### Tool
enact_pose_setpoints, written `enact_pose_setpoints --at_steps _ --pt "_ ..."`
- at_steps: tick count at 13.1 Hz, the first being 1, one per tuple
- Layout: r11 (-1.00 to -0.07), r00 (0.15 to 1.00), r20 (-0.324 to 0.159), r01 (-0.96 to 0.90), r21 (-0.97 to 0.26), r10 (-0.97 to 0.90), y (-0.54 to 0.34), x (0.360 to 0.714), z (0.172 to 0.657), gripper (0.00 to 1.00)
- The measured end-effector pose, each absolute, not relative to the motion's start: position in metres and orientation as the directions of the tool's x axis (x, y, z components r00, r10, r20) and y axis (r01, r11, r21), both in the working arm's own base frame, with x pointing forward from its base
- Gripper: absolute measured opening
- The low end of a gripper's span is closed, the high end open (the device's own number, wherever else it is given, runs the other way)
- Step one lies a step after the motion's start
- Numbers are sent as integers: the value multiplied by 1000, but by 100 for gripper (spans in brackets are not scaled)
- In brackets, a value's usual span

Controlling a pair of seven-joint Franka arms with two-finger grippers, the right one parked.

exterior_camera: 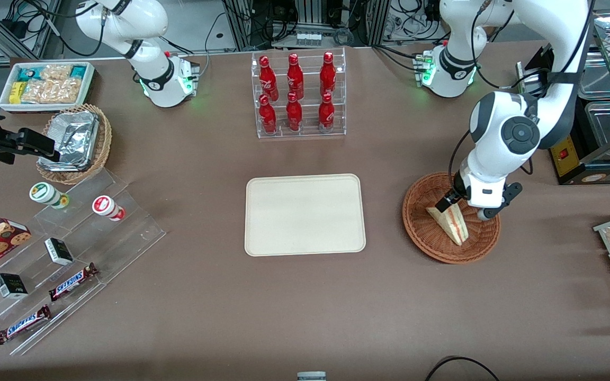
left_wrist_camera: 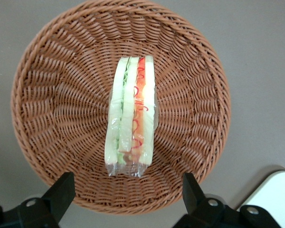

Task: Place sandwich from basket to tray
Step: 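Lower the left gripper and close it on the sandwich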

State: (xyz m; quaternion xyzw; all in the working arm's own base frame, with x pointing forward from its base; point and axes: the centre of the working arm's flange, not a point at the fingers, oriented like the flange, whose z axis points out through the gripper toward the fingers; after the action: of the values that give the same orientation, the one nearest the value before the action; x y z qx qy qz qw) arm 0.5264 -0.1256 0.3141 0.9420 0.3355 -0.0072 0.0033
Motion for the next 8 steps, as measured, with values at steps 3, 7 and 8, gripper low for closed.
enact_pose_setpoints --at_steps 3,7,8 --pt "-760 759 -27 650 -9 650 -116 530 291 100" --pt "-751 750 -39 660 -22 660 -109 533 263 100" --pt "-749 748 -43 662 -27 663 -108 533 258 100"
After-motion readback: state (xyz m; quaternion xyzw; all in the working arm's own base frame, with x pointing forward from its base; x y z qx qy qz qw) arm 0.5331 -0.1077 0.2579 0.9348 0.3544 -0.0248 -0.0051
